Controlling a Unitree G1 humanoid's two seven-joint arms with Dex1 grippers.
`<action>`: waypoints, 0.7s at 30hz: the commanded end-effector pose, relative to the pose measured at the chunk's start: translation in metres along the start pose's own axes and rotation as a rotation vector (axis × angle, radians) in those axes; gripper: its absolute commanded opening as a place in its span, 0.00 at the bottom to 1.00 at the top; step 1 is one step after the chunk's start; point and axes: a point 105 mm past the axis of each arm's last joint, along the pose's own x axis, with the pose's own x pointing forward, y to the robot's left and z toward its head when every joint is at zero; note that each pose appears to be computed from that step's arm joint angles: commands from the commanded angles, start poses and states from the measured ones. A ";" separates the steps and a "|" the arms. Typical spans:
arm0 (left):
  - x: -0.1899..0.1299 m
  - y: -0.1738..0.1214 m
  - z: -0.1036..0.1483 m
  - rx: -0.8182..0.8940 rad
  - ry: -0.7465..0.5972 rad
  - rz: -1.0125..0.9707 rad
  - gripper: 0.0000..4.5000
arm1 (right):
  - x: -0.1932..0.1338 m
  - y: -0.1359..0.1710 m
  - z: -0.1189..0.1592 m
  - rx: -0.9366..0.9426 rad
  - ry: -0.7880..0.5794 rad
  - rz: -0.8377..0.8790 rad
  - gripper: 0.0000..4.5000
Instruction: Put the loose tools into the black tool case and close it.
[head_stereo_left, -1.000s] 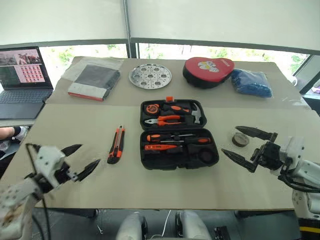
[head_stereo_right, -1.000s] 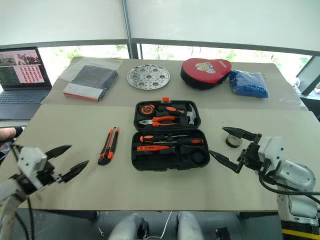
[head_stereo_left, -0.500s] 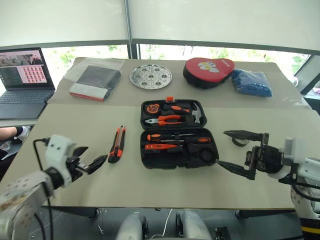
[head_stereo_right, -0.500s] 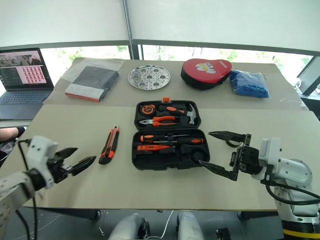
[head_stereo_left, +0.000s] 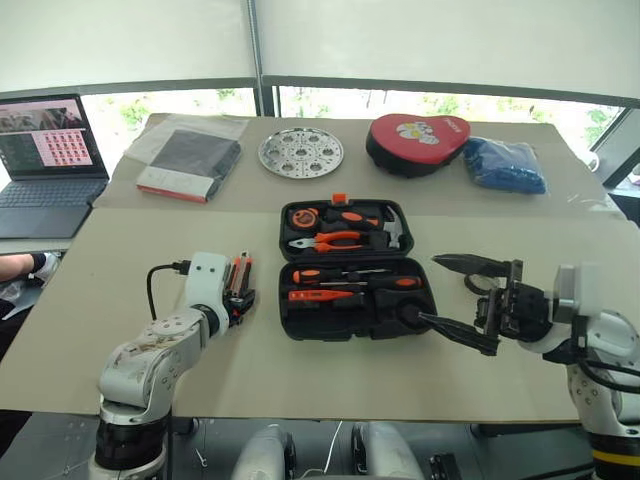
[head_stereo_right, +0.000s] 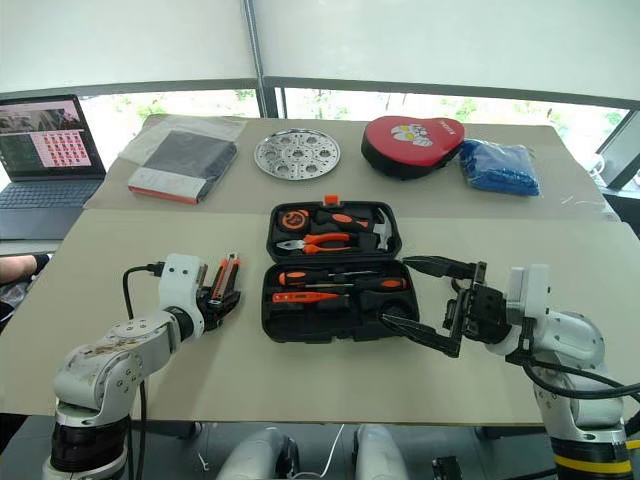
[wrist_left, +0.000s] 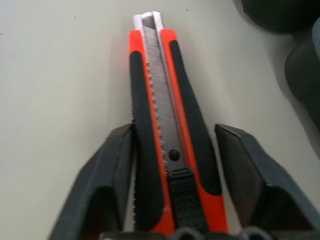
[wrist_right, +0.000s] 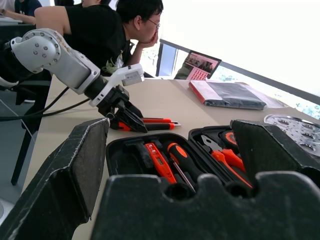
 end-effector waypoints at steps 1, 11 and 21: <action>0.000 0.002 -0.012 0.002 0.019 0.015 0.38 | -0.005 -0.001 0.007 -0.044 -0.017 -0.015 1.00; -0.059 -0.017 0.052 0.495 -0.224 -0.772 0.38 | -0.041 -0.004 0.011 -0.029 0.101 -0.071 1.00; -0.032 -0.103 0.047 0.887 -0.046 -1.085 0.38 | -0.076 -0.002 -0.006 -0.015 0.270 -0.089 1.00</action>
